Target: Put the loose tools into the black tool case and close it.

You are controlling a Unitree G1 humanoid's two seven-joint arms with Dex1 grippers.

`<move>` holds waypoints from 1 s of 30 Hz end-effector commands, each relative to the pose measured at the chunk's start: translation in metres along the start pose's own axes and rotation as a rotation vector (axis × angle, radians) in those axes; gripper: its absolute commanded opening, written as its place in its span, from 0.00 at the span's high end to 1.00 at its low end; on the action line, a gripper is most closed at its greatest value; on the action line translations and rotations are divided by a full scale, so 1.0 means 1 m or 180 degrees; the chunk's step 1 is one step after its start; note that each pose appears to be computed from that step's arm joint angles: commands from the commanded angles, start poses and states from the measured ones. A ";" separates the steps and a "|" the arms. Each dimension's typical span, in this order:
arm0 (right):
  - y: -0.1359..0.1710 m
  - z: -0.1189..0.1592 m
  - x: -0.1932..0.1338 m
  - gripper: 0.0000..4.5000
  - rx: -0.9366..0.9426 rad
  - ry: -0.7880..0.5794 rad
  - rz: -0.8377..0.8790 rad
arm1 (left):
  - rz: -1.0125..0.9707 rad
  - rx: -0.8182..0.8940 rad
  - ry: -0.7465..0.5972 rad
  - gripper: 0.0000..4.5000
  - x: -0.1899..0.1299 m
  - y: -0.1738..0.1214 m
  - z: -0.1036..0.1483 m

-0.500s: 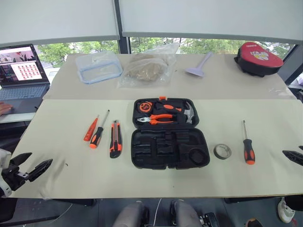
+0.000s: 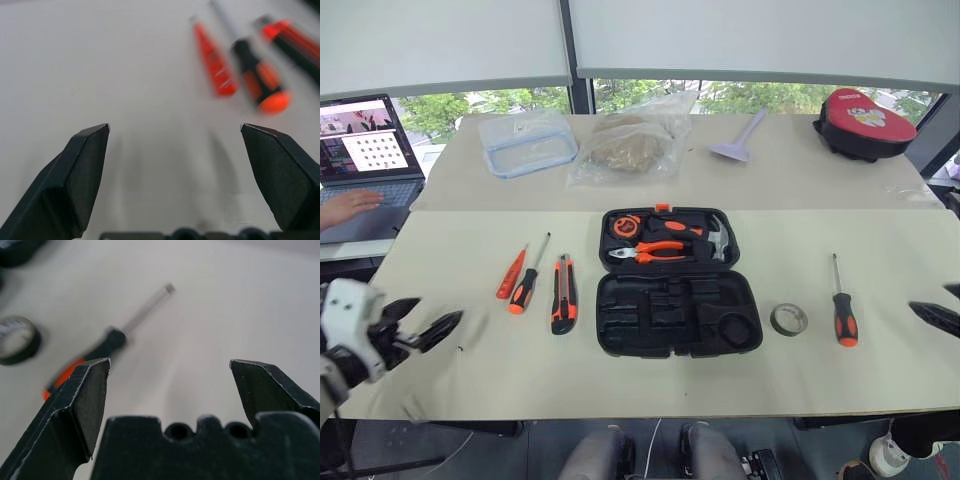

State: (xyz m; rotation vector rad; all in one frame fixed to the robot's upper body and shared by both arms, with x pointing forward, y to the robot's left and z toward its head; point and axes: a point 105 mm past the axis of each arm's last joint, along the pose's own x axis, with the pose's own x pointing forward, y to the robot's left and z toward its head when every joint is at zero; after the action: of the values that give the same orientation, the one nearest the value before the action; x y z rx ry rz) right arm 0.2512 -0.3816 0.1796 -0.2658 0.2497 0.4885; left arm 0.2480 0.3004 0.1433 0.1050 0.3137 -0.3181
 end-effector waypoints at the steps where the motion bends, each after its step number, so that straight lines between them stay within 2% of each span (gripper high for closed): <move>1: 0.030 0.037 0.020 0.01 -0.0255 -0.0223 0.0393 | -0.0138 0.0090 0.0082 0.00 0.014 -0.028 0.019; 6: 0.083 0.062 0.048 0.01 -0.0449 -0.0315 0.1029 | -0.0039 0.0033 0.0401 0.00 0.035 -0.048 0.020; 15: 0.149 0.083 0.070 0.01 -0.0679 -0.0516 0.1711 | -0.0001 -0.0140 0.0483 0.00 0.067 -0.073 0.023; 21: 0.159 0.086 0.079 0.01 -0.0667 -0.0532 0.1760 | 0.0214 -0.0099 0.0650 0.00 0.072 -0.073 0.009; 30: 0.157 0.081 0.079 0.01 -0.0599 -0.0493 0.1685 | 0.0323 -0.0116 0.0644 0.00 0.070 -0.068 0.007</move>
State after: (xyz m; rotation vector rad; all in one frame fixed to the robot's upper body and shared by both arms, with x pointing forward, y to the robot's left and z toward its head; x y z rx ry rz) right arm 0.2579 -0.1918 0.1940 -0.3290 0.1566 1.0562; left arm 0.2918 0.2134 0.1187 0.1084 0.5343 -0.2102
